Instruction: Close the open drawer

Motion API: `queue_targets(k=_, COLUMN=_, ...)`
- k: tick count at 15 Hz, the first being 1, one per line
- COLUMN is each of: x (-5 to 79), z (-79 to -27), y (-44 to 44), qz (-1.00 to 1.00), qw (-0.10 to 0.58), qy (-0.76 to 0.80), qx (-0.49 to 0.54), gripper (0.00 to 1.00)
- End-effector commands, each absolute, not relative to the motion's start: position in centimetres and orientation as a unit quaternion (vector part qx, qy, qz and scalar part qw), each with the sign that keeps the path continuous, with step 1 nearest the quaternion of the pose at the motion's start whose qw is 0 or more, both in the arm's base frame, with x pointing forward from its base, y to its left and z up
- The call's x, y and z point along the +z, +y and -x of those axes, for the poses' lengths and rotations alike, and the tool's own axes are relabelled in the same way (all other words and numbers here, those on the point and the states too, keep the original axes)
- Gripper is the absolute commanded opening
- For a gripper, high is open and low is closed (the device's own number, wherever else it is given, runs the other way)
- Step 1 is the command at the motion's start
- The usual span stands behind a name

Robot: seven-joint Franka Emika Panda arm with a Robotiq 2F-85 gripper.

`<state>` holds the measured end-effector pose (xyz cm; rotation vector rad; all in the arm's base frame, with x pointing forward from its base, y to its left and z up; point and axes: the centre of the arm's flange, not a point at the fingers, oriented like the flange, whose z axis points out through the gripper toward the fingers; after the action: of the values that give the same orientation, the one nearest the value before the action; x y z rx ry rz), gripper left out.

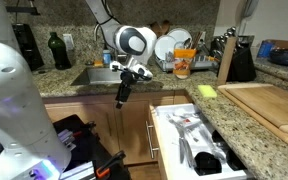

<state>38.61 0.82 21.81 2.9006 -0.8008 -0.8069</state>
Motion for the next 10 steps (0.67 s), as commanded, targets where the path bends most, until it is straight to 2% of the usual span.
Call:
queue_targets(k=1, x=20.5, z=-39.9, y=-0.7, qz=-0.92, qw=0.011, qy=-0.287, qx=-0.265, gripper=1.0)
queue_targets(k=3, x=20.0, z=-40.1, y=-2.0, qz=-0.91, qw=0.012, qy=-0.317, qx=-0.267, gripper=1.0)
queue_targets(k=7, x=19.5, z=-40.3, y=-4.9, qz=-0.889, qw=0.062, qy=-0.411, qx=-0.192, gripper=1.0)
queue_targets(k=10, x=19.6, z=-40.3, y=-6.2, qz=-0.882, qw=0.074, qy=-0.439, qx=-0.154, gripper=1.0)
